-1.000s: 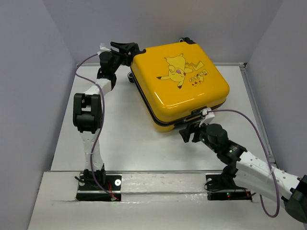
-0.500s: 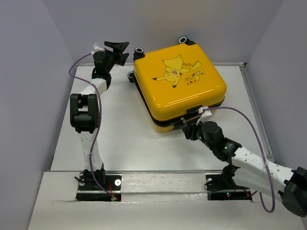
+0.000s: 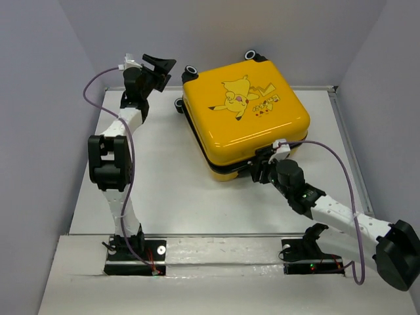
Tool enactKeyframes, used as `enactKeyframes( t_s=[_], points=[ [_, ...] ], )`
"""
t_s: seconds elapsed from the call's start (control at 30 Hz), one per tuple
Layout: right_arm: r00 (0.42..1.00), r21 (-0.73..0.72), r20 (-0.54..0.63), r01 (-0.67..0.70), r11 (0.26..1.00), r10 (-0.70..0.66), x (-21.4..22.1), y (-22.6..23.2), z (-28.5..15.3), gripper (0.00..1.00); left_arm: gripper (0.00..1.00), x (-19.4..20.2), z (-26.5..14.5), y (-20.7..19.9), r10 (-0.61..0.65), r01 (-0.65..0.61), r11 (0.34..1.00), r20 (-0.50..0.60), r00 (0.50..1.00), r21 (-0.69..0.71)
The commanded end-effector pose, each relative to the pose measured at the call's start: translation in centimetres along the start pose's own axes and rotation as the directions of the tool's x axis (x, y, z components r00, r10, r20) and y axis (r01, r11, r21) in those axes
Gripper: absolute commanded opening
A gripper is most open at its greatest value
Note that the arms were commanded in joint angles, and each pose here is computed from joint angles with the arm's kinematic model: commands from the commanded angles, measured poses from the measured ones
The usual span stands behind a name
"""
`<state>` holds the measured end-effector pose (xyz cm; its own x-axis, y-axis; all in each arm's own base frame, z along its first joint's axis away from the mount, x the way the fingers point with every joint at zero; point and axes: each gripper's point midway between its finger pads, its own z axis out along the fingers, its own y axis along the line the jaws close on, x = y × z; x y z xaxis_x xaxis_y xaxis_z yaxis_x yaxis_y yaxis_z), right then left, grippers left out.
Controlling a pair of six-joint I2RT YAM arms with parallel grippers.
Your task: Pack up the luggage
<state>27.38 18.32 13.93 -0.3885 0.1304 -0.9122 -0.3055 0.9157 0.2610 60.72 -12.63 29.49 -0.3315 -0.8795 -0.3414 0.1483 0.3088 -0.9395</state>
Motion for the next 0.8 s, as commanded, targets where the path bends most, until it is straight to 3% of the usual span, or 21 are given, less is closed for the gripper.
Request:
enactKeyframes(
  t_s=[0.0, 0.07, 0.1, 0.13, 0.17, 0.23, 0.3, 0.33, 0.37, 0.4, 0.47, 0.5, 0.6, 0.67, 0.77],
  points=[
    [0.993, -0.074, 0.114, 0.001, 0.997, 0.008, -3.8, 2.0, 1.4, 0.56, 0.93, -1.3, -4.0, -2.6, 0.215, -0.213, 0.976, 0.07, 0.974, -0.04],
    [0.995, -0.087, 0.103, -0.006, 0.996, 0.015, -3.4, 2.3, 1.8, 0.54, 0.95, 0.6, -7.1, 0.3, 0.232, -0.221, 0.967, 0.083, 0.969, -0.126],
    [0.995, -0.094, 0.101, -0.005, 0.996, 0.014, -3.4, 2.4, 1.8, 0.54, 0.95, -0.5, -7.7, -1.9, 0.253, -0.241, 0.965, 0.134, 0.958, -0.099],
    [0.995, -0.104, 0.098, -0.013, 0.994, 0.024, -3.2, 2.5, 1.7, 0.54, 0.95, 1.3, -9.2, 0.5, 0.255, -0.236, 0.96, 0.117, 0.96, -0.152],
    [0.994, -0.112, 0.105, -0.019, 0.993, 0.031, -3.3, 2.6, 1.5, 0.54, 0.95, 0.4, -10.9, -1.3, 0.277, -0.251, 0.956, 0.191, 0.942, -0.149],
    [0.994, -0.118, 0.102, -0.021, 0.993, 0.033, -3.0, 2.6, 1.4, 0.54, 0.94, 2.5, -13.4, 2.4, 0.307, -0.262, 0.935, 0.17, 0.936, -0.24],
    [0.994, -0.108, 0.101, -0.02, 0.994, 0.031, -2.8, 2.4, 1.6, 0.49, 0.89, 4.2, -15.2, 2.8, 0.328, -0.278, 0.925, 0.177, 0.928, -0.26],
    [0.995, -0.104, 0.099, -0.02, 0.994, 0.03, -2.7, 2.4, 1.7, 0.47, 0.87, 6.1, -16.8, 5.6, 0.331, -0.277, 0.91, 0.137, 0.934, -0.309],
    [0.994, -0.105, 0.102, -0.02, 0.994, 0.031, -2.7, 2.4, 1.8, 0.43, 0.83, 7.0, -17.4, 6.0, 0.334, -0.28, 0.908, 0.135, 0.933, -0.311],
    [0.995, -0.103, 0.095, -0.025, 0.994, 0.035, -2.5, 2.4, 2.0, 0.4, 0.73, 9.8, -18.9, 7.5, 0.313, -0.272, 0.907, 0.085, 0.946, -0.32],
    [0.995, -0.106, 0.094, -0.03, 0.994, 0.04, -2.4, 2.4, 2.0, 0.34, 0.61, 12.1, -20.0, 7.5, 0.306, -0.278, 0.919, 0.061, 0.95, -0.28],
    [0.994, -0.108, 0.098, -0.032, 0.994, 0.043, -2.5, 2.5, 2.0, 0.3, 0.48, 14.5, -20.5, 6.7, 0.314, -0.303, 0.924, 0.01, 0.949, -0.233],
    [0.992, -0.103, 0.118, -0.034, 0.994, 0.046, -3.0, 2.3, 1.6, 0.14, 0.27, 20.1, -22.4, 7.1, 0.377, -0.398, 0.901, -0.144, 0.915, -0.174],
    [0.992, -0.124, 0.117, -0.033, 0.992, 0.048, -3.1, 2.6, 1.4, 0.07, 0.22, 22.3, -23.1, 7.7, 0.367, -0.401, 0.901, -0.206, 0.907, -0.163],
    [0.993, -0.193, 0.107, -0.021, 0.981, 0.042, -3.0, 3.8, 0.6, 0.07, 0.2, 25.3, -23.5, 6.5, 0.385, -0.42, 0.904, -0.269, 0.883, -0.084]
  ],
)
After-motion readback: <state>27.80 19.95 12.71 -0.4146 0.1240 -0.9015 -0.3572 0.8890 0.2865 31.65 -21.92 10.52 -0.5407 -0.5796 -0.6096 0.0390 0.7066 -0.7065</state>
